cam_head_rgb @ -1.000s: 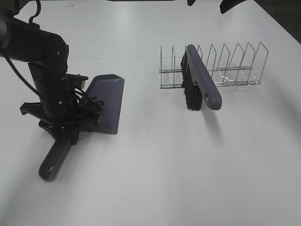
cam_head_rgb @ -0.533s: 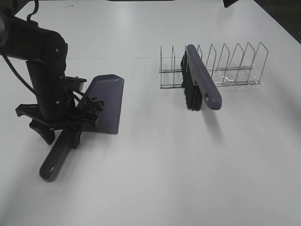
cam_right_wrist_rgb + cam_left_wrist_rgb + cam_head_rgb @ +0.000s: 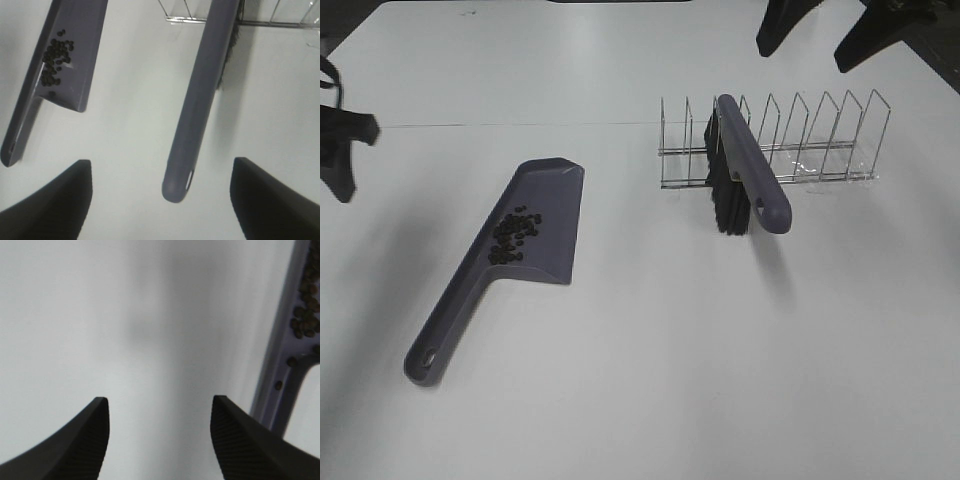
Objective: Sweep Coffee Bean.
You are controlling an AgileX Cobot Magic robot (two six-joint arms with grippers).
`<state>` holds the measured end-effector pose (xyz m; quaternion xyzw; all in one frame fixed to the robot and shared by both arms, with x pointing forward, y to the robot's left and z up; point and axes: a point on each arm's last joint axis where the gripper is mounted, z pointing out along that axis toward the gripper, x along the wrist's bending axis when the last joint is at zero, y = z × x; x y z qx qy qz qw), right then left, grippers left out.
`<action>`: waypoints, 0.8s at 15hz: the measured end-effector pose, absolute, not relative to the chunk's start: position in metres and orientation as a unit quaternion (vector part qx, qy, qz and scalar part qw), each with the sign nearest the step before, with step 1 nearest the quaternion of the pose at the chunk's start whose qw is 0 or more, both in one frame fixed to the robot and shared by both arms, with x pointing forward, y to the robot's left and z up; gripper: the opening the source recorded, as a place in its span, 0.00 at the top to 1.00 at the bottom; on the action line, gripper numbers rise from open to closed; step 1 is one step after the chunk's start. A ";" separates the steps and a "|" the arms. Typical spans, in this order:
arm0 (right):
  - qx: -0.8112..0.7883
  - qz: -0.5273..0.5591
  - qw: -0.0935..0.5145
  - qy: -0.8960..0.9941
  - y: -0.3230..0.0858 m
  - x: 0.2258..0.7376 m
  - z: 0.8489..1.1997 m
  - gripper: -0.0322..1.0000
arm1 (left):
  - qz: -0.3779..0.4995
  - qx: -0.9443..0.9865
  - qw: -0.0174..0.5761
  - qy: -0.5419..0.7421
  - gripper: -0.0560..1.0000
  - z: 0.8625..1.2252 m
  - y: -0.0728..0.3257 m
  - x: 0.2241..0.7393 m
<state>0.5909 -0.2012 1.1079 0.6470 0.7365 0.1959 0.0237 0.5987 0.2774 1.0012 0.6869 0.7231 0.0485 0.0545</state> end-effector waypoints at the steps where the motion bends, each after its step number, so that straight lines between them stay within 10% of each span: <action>1: 0.647 0.186 0.028 0.739 -0.205 0.582 1.107 0.31 | 0.057 0.673 0.064 0.734 0.43 1.014 0.296 0.594; 12: 0.627 0.215 0.144 0.734 -0.263 0.385 1.128 0.31 | 0.175 0.697 0.155 0.678 0.43 1.083 0.308 0.388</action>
